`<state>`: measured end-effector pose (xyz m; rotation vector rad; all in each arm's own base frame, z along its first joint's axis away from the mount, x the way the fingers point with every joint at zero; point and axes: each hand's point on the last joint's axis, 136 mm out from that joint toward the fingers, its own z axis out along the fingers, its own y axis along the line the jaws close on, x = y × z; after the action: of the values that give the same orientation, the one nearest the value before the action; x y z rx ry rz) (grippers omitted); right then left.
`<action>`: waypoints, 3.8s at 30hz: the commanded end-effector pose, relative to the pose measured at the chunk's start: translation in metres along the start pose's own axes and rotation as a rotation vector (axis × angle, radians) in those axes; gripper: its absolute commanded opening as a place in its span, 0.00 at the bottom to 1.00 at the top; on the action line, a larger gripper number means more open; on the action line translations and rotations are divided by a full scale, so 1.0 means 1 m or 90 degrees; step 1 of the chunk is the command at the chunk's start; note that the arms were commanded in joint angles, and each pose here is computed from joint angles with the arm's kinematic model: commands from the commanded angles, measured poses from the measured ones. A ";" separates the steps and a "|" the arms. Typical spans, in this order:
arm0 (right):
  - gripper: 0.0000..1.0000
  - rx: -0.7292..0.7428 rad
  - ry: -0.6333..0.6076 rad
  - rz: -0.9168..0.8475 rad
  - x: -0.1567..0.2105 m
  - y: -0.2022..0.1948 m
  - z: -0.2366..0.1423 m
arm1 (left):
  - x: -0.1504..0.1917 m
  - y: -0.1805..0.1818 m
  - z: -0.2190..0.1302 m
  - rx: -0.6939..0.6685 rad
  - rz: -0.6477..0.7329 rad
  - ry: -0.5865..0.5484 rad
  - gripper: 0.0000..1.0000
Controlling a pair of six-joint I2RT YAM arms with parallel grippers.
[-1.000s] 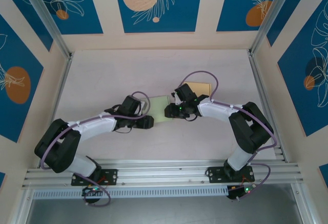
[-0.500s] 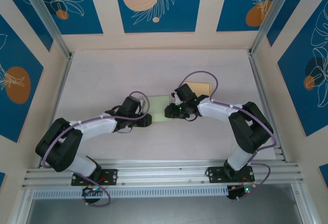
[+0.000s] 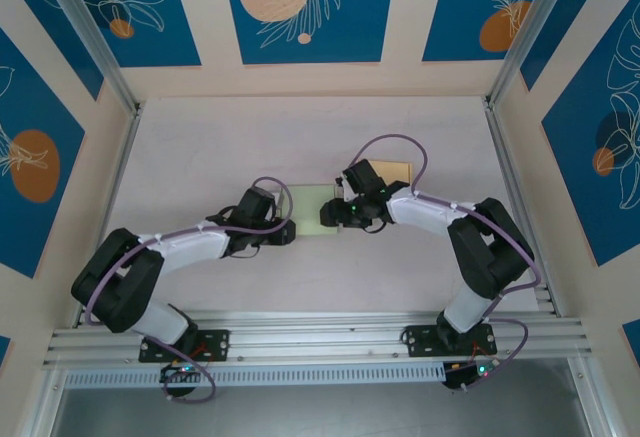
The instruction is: Fold the paper box
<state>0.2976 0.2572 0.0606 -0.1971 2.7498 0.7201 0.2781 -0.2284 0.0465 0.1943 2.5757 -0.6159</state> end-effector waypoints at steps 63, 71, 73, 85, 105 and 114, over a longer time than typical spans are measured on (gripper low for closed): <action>0.46 -0.056 0.053 -0.010 -0.028 -0.011 0.039 | -0.074 -0.001 0.020 -0.043 0.293 -0.260 0.45; 0.46 -0.056 0.054 -0.006 -0.029 -0.009 0.039 | -0.080 -0.002 0.022 -0.048 0.286 -0.260 0.44; 0.46 -0.054 0.053 -0.004 -0.030 -0.010 0.038 | -0.080 -0.002 0.017 -0.047 0.277 -0.261 0.47; 0.47 -0.050 0.040 -0.009 -0.035 -0.004 0.026 | -0.084 -0.014 -0.048 -0.032 0.313 -0.277 0.61; 0.74 -0.032 -0.014 -0.038 -0.032 0.013 -0.020 | -0.227 -0.022 -0.013 0.086 0.341 -0.161 0.61; 0.45 0.089 -0.021 -0.031 0.039 0.046 -0.023 | -0.234 -0.044 0.081 0.121 0.328 -0.032 0.50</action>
<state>0.2656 0.2885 0.0975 -0.3196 2.7020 0.6456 0.5172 -0.2885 0.1205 0.8042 2.2144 -0.5769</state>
